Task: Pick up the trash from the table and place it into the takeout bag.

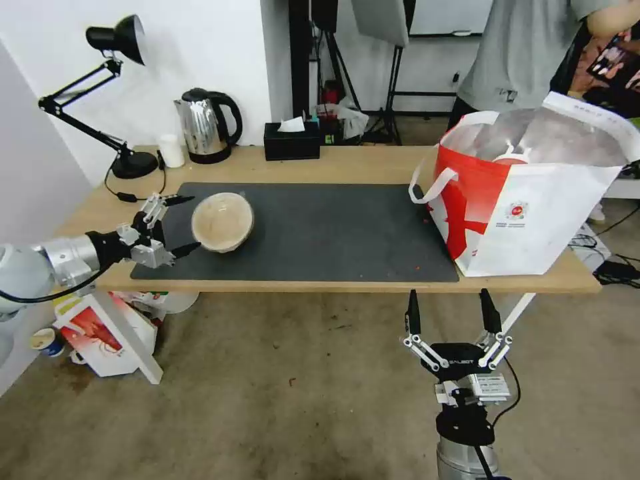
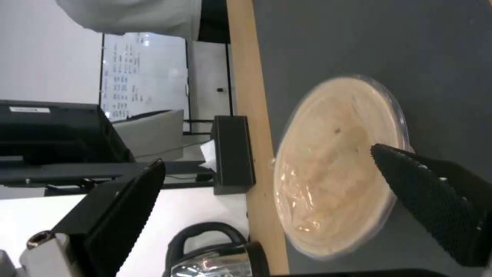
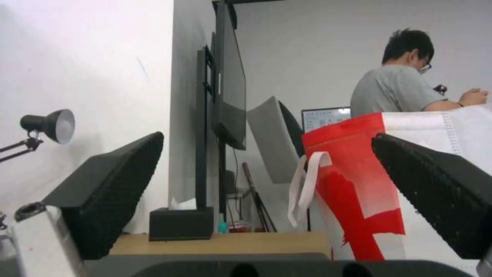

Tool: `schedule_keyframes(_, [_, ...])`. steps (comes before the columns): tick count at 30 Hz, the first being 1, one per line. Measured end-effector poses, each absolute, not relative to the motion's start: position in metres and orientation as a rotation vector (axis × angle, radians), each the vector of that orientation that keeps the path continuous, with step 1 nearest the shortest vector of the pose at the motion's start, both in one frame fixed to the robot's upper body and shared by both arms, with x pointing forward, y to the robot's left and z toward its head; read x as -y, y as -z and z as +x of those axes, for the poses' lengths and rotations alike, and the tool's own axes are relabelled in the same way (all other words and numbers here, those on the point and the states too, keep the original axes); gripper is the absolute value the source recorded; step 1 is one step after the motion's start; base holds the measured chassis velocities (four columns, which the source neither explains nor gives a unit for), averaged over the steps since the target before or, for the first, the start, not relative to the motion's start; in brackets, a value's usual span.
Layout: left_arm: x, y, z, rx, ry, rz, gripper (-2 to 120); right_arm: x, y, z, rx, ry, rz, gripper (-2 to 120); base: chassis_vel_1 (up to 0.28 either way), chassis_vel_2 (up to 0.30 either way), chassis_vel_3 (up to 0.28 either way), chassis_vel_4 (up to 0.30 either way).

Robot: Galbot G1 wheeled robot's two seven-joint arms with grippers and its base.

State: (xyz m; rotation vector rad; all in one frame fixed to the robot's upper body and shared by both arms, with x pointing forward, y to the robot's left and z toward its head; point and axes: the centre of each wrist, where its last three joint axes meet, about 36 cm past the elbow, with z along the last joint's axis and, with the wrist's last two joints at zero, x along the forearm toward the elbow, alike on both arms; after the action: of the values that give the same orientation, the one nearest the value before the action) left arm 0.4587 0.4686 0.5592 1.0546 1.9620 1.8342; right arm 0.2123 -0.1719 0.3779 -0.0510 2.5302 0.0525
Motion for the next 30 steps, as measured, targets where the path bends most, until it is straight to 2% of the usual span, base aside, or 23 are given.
schedule_keyframes(30, [-0.466,-0.560,0.472,-1.936,-1.879,1.096,100,0.172,-0.378,0.212,-2.530,-0.053,-0.051,100,0.000,0.000,0.000,0.000])
